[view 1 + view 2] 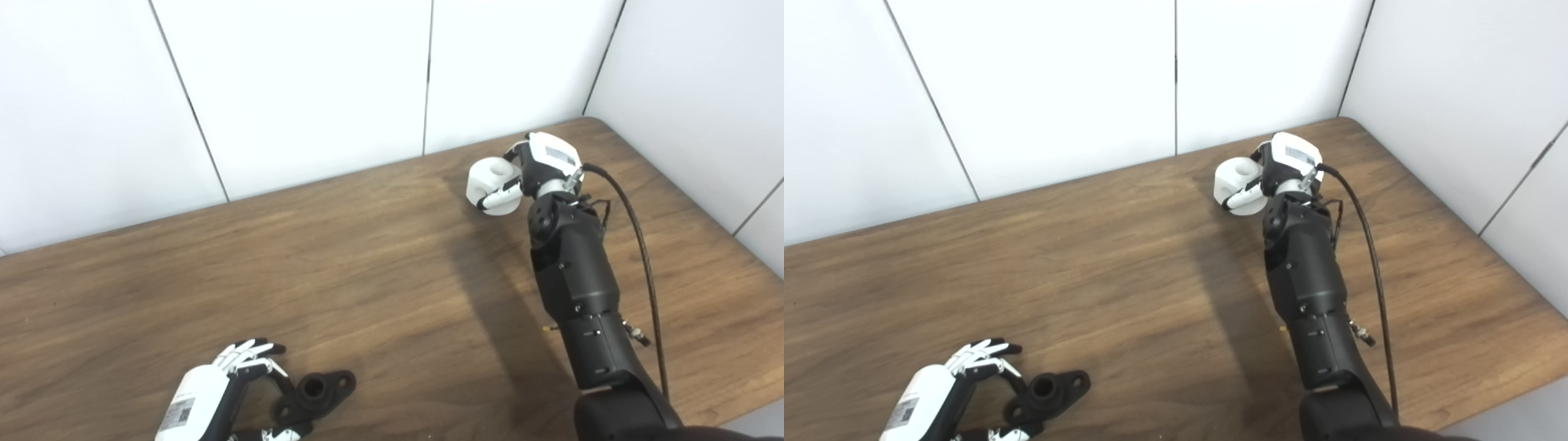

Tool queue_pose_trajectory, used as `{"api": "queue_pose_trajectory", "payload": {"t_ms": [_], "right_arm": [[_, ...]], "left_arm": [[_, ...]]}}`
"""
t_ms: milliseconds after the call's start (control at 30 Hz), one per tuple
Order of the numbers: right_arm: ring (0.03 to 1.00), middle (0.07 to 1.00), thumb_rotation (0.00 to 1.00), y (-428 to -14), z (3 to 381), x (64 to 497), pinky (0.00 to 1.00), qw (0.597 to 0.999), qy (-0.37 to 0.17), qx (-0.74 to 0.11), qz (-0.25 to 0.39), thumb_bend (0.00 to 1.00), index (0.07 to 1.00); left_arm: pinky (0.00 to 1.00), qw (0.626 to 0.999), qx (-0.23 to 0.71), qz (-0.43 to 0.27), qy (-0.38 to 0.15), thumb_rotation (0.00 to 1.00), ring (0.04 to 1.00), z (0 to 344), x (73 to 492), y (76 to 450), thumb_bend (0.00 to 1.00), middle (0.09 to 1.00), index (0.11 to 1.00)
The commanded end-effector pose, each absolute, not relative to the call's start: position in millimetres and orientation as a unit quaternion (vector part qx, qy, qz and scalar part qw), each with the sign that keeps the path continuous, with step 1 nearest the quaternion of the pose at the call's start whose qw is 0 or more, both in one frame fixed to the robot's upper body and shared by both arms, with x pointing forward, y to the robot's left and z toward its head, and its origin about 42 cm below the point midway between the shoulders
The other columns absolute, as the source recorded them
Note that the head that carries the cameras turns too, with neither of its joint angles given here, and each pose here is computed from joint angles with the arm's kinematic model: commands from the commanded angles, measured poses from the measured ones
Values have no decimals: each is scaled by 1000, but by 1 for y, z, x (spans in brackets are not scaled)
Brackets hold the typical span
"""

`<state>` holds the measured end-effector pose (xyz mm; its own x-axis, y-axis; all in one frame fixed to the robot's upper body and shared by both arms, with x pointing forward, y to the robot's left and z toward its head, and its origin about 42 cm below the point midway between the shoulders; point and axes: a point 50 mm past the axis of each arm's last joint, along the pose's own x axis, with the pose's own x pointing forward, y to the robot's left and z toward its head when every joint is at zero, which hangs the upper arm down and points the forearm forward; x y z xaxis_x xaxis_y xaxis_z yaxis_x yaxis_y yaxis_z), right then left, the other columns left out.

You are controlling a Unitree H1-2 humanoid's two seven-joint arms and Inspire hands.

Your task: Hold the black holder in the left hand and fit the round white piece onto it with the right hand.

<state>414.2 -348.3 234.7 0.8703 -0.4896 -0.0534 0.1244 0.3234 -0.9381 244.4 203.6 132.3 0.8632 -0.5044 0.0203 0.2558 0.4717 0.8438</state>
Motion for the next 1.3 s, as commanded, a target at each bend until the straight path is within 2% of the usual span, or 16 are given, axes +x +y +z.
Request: {"api": "queue_pose_trajectory", "payload": {"t_ms": [0,533,567,667,1267], "right_arm": [[1000,969,269,-354,259,417,937,789,131,-556,-225,761,667],[1000,940,233,-354,260,417,917,794,110,-551,-233,718,563],[1000,940,178,-354,261,417,921,794,110,-551,-233,584,514],[1000,928,152,-355,260,417,920,792,111,-553,-233,528,492],[961,848,137,-358,260,415,918,794,97,-556,-224,521,486]], "left_arm": [[908,839,474,-238,-120,50,886,128,240,205,519,808,486],[907,839,474,-239,-122,49,886,128,240,205,520,809,486],[911,838,474,-239,-121,49,889,128,240,205,519,811,486],[914,838,474,-240,-121,49,890,129,240,205,519,811,486],[908,841,471,-237,-123,49,886,129,239,204,520,807,486]]}}
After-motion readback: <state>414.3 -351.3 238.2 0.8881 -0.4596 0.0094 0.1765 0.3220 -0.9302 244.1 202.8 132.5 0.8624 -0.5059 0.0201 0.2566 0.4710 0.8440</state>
